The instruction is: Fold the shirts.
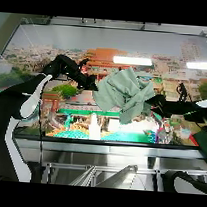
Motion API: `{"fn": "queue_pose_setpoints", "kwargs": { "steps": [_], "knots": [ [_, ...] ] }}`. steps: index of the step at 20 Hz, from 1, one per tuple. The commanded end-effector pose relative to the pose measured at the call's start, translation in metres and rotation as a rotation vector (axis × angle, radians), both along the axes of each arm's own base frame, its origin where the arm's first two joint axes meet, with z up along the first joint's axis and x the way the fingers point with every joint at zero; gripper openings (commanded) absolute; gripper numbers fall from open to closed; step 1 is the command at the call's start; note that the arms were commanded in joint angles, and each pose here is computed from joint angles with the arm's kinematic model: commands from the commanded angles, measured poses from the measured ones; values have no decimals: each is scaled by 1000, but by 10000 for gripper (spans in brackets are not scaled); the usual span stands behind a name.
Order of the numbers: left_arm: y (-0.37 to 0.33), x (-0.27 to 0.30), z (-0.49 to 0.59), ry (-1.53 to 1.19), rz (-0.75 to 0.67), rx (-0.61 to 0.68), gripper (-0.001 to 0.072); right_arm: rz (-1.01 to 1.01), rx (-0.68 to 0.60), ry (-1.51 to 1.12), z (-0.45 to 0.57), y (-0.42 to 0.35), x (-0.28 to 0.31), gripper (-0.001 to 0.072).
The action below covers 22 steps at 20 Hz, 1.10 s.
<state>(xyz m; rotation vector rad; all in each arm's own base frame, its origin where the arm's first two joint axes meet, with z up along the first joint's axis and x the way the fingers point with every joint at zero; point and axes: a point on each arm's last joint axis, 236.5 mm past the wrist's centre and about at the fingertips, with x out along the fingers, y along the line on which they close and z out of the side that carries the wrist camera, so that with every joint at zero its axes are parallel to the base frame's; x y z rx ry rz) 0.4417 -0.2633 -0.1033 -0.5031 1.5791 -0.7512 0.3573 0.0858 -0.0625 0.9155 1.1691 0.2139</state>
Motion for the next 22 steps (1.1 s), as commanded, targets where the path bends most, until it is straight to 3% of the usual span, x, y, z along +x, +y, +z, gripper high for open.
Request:
{"fn": "queue_pose_setpoints", "kwargs": {
  "steps": [1,3,4,5,6,7,11,15,18,22],
  "knots": [
    [4,-11,-8,46,-5,1,19,-112,-26,-34,-1,-31,18,636],
    [4,-13,-11,54,-3,4,19,-139,-8,-51,-2,-33,28,634],
    [4,-13,-10,53,-2,2,19,-146,17,-57,-2,-31,33,559],
    [3,-13,-9,55,-2,-2,19,-134,44,-79,-1,-25,37,301],
    [3,-14,-9,59,-3,-5,18,-110,74,-99,0,-17,39,136],
    [3,-15,-7,61,-8,-6,18,-81,122,-115,4,-6,38,15],
    [12,-22,48,5,-65,-41,18,54,267,-325,75,14,47,19],
    [45,-34,212,-282,-76,-147,19,282,307,-896,288,2,26,20],
    [78,-92,362,-658,-59,-175,20,291,50,-1238,424,-7,-28,20],
    [125,-198,506,-1246,60,25,25,144,-198,-1389,502,-3,-87,20]
  ]
}}
